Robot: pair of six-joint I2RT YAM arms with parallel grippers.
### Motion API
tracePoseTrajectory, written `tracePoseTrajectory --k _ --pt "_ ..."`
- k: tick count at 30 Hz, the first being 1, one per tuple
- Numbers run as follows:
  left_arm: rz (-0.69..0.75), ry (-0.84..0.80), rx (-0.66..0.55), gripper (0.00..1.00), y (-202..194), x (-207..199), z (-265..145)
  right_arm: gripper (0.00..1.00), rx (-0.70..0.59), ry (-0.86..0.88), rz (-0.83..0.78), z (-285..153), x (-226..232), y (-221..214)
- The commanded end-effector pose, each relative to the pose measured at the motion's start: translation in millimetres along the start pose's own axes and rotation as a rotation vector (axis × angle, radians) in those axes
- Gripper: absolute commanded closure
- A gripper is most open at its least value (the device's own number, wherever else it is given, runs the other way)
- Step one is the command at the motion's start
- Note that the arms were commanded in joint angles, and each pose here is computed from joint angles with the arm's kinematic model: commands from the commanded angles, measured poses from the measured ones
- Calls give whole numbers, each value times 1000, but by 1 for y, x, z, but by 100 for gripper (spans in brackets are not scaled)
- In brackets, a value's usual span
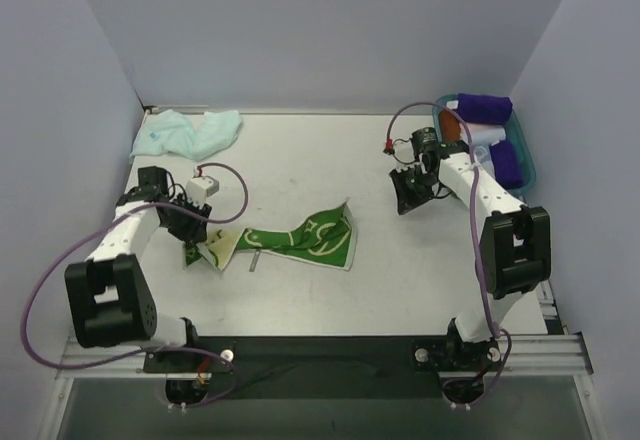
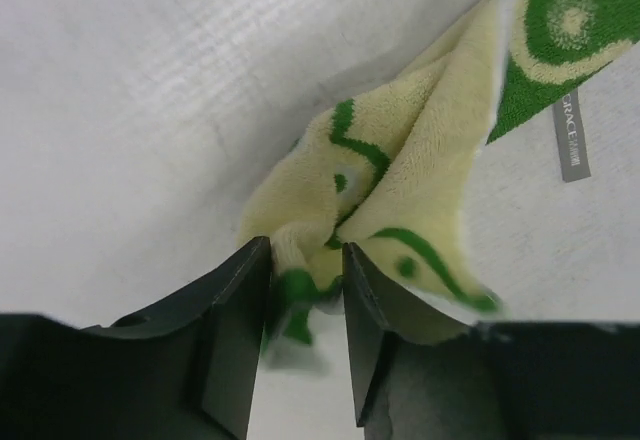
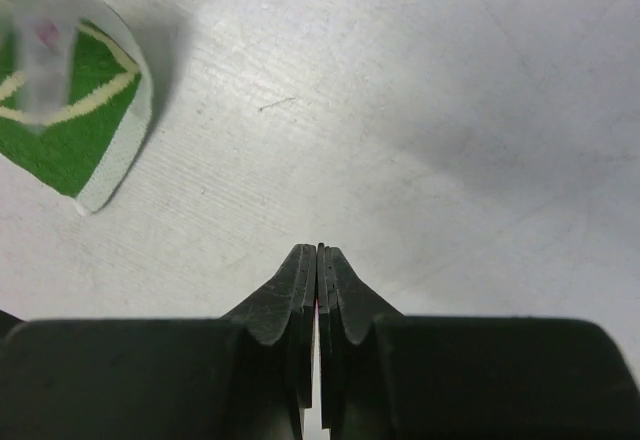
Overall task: Roll the towels
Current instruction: Flatten the towel
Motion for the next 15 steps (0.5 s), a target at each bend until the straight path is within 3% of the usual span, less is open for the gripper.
tracePoseTrajectory --k 1,3,5,10,11,15 --pt "-102 -92 95 53 -12 -8 8 100 65 26 -31 -3 11 -16" --pt "-86 -107 70 35 -7 -5 4 100 69 36 -38 -1 15 -15" --pt "-43 -127 14 27 2 -6 -5 100 76 42 -42 0 17 -14" --pt "93 -162 -61 26 16 -17 -30 99 85 104 -71 6 29 -8" --pt "192 -192 -57 26 14 -21 -34 86 84 107 -73 7 30 -4" --pt "398 -282 40 28 -8 -37 -44 58 73 120 -54 15 33 15"
Point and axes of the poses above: each gripper's point midway between its finger pads, its own z axis out along the fingers, its own x axis along the line the jaws close on, y = z × x, the point moved 2 cm from there along -z, back along the fingers, and after that the axes turned 9 degrees about -z, right-handed, at the moved point
